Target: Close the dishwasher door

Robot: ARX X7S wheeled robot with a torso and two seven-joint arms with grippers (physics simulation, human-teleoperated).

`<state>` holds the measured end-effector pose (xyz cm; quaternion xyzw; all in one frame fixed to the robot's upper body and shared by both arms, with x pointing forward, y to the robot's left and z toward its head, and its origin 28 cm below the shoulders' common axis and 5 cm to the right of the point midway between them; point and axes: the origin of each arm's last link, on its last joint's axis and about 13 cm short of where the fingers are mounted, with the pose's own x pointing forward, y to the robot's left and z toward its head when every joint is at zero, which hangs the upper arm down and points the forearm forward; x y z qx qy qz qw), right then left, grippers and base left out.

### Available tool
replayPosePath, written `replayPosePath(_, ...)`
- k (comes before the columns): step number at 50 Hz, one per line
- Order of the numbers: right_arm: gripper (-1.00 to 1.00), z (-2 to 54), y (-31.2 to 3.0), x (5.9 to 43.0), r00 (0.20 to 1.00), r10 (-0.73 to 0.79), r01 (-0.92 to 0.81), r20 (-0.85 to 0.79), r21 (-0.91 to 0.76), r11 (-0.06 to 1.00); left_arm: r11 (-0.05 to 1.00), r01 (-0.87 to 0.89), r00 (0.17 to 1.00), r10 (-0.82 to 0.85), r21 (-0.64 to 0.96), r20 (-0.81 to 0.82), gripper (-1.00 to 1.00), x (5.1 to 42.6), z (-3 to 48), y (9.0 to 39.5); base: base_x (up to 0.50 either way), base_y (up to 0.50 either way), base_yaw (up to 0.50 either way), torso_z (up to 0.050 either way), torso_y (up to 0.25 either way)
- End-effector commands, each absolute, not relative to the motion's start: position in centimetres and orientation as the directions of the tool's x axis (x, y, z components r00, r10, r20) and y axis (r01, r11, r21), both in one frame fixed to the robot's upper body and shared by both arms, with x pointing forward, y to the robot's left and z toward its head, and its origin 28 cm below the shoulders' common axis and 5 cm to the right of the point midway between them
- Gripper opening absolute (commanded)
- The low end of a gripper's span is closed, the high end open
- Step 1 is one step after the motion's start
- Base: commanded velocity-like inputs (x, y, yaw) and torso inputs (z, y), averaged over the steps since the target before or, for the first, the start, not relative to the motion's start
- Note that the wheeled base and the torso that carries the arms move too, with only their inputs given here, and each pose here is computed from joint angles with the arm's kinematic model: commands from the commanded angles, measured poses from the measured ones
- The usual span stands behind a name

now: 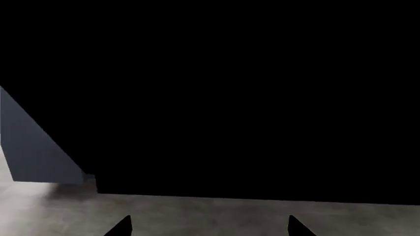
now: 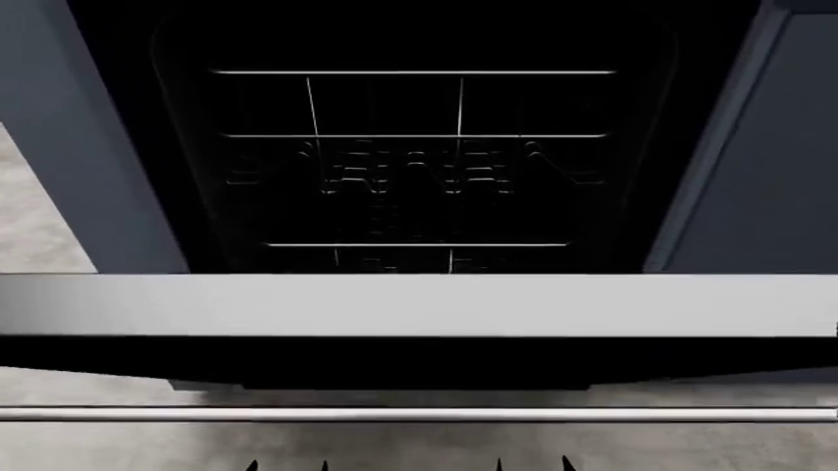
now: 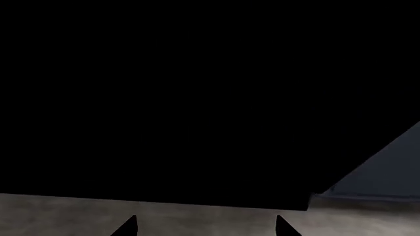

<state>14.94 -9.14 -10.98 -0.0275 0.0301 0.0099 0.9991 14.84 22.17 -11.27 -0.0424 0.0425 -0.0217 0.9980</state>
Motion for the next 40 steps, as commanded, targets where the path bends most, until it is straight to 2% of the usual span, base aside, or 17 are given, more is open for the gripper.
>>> replayPosePath(1,1.00,-11.0,-9.1,14.9,0.998,0.019,-0.022,-0.060,-0.054,0.998,0.995,0.040,0.995,-0.047,-0.087,-0.082,1.00,14.9,-11.3,22.2,0.20,0.00,0.00,0.000,0.000)
replayPosePath(26,1.00,-10.9,-9.3,15.0,0.998,0.016,-0.018,-0.058,-0.033,0.999,0.997,0.036,0.996,-0.041,-0.065,-0.081,1.00,14.9,-11.2,22.1,0.02,0.00,0.00,0.000,0.000)
replayPosePath(40,1.00,-10.8,-9.2,16.1,0.997,0.012,-0.015,-0.072,-0.032,0.999,0.999,0.047,0.996,-0.049,-0.018,-0.077,1.00,16.3,-10.8,21.4,0.00,0.00,0.00,0.000,0.000)
